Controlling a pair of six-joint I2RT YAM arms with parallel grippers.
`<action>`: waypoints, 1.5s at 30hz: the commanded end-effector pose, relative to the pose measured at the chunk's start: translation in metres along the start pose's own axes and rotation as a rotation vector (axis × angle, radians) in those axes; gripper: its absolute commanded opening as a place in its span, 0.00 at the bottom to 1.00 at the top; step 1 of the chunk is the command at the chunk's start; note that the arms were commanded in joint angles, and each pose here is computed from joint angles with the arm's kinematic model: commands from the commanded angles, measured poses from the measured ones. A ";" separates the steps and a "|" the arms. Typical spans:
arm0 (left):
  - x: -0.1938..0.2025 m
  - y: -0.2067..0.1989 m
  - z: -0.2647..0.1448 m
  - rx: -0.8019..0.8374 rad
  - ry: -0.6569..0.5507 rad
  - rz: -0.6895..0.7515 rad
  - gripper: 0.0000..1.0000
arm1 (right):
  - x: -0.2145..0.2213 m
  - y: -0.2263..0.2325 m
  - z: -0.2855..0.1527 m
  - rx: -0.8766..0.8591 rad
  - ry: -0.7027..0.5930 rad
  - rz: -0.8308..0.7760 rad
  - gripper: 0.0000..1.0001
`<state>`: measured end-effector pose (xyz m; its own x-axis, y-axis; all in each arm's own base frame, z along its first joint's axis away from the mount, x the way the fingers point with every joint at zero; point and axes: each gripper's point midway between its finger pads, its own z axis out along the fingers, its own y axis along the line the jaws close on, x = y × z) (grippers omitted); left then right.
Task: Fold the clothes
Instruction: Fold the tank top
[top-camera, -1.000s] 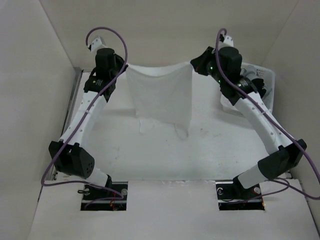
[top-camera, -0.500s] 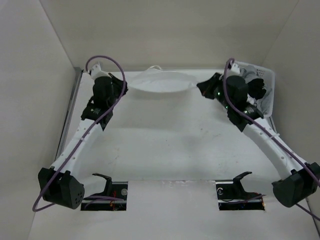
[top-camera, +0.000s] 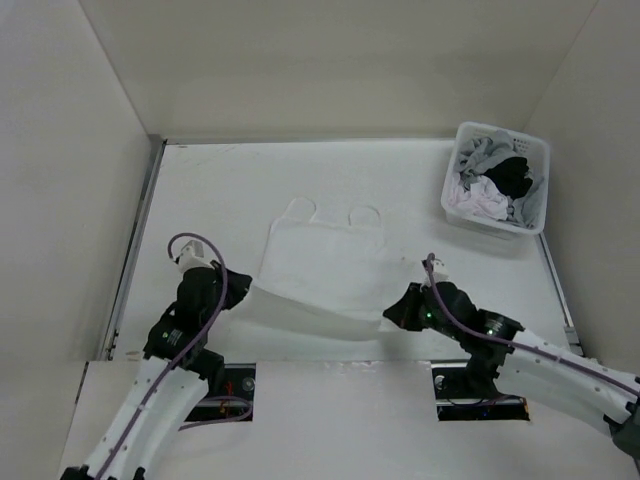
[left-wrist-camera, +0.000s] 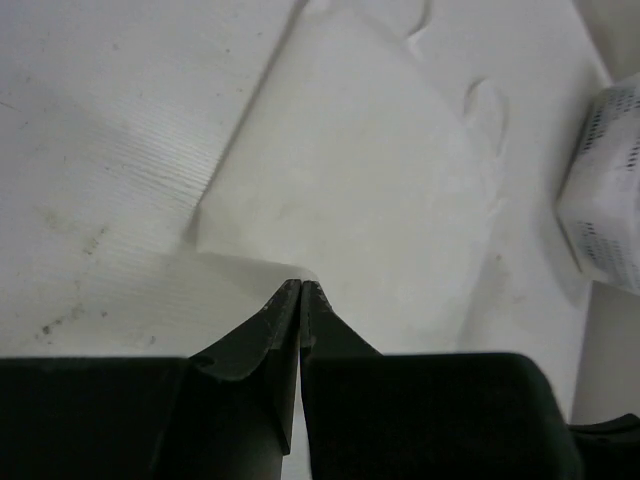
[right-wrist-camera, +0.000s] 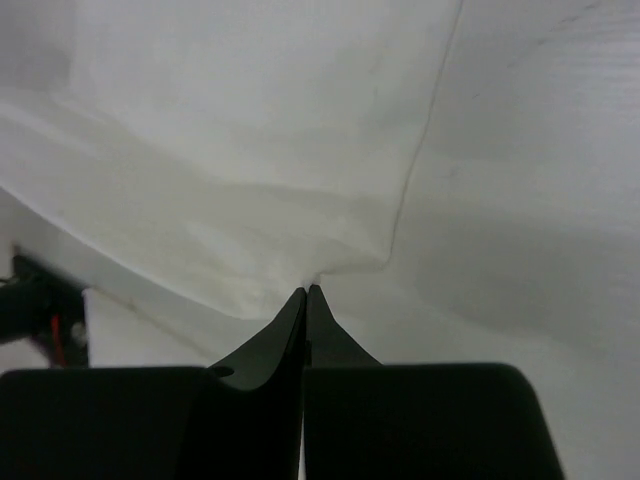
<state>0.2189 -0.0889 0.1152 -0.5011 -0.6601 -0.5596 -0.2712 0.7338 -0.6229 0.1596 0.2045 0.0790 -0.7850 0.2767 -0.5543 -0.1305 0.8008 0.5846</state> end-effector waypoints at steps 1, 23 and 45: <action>-0.004 0.009 -0.035 -0.037 -0.021 -0.059 0.02 | 0.005 0.015 -0.026 -0.049 -0.022 0.115 0.00; -0.092 -0.105 0.131 -0.026 -0.168 0.062 0.03 | -0.165 -0.024 0.048 0.183 -0.269 0.100 0.00; -0.036 -0.062 0.156 -0.122 -0.102 0.192 0.30 | -0.197 -0.066 0.068 0.358 -0.398 0.124 0.60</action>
<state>0.4106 -0.1473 0.0870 -0.4853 -0.5541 -0.6764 -0.2918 0.8318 -0.4721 0.3719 0.1336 0.0820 -0.5601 0.5153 -0.6487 0.2592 0.8527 0.4535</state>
